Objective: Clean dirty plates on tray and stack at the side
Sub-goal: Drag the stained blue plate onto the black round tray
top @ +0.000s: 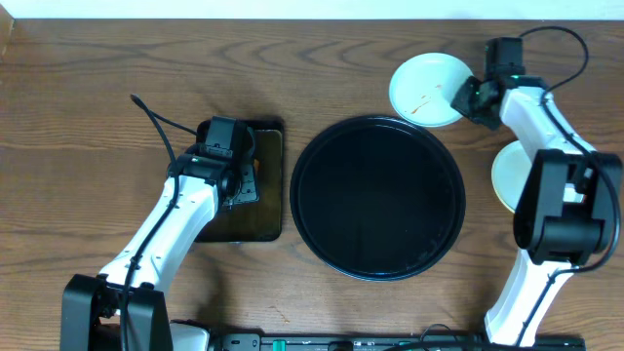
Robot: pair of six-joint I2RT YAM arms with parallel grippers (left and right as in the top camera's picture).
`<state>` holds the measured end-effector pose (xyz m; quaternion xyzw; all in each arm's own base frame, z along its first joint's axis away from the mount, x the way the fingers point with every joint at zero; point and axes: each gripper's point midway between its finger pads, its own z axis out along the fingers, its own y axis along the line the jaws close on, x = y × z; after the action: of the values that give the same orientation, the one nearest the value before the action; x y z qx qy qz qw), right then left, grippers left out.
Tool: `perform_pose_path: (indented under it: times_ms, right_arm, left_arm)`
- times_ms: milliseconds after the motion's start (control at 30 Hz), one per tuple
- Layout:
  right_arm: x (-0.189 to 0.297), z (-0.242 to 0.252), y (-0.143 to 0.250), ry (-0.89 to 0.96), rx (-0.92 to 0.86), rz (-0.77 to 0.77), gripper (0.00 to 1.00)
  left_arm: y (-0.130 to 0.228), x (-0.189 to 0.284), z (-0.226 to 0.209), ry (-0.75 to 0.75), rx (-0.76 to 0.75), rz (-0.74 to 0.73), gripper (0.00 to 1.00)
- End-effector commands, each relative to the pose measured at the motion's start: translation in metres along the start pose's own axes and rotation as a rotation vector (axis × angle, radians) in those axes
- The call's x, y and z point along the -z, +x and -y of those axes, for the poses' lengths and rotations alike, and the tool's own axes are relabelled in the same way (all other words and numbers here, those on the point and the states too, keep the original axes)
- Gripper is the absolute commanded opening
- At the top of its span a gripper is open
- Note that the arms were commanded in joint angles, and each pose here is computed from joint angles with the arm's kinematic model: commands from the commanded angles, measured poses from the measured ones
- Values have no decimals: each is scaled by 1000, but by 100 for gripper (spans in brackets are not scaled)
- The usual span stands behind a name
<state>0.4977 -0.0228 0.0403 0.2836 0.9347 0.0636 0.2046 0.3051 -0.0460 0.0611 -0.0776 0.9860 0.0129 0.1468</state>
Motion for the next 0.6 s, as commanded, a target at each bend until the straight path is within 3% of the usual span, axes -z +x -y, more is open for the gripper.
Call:
perform_pose_path:
  times_ms: [0,167,367,567]
  right_arm:
    - [36,-10,-2,-90,94,-16,1]
    - [61,-7,1,-121,87,-40,1]
    - [72,-4,34,-141,101,-180,1]
    - [78,-6,72,-136,258,-309,1]
  left_arm:
    - [-2,1,-2,-6,6,8,63]
    - [-2,1,-2,-7,6,8,63]
    - [-2,1,-2,-6,7,11,63]
    - [-3,1,-2,-5,7,11,63]
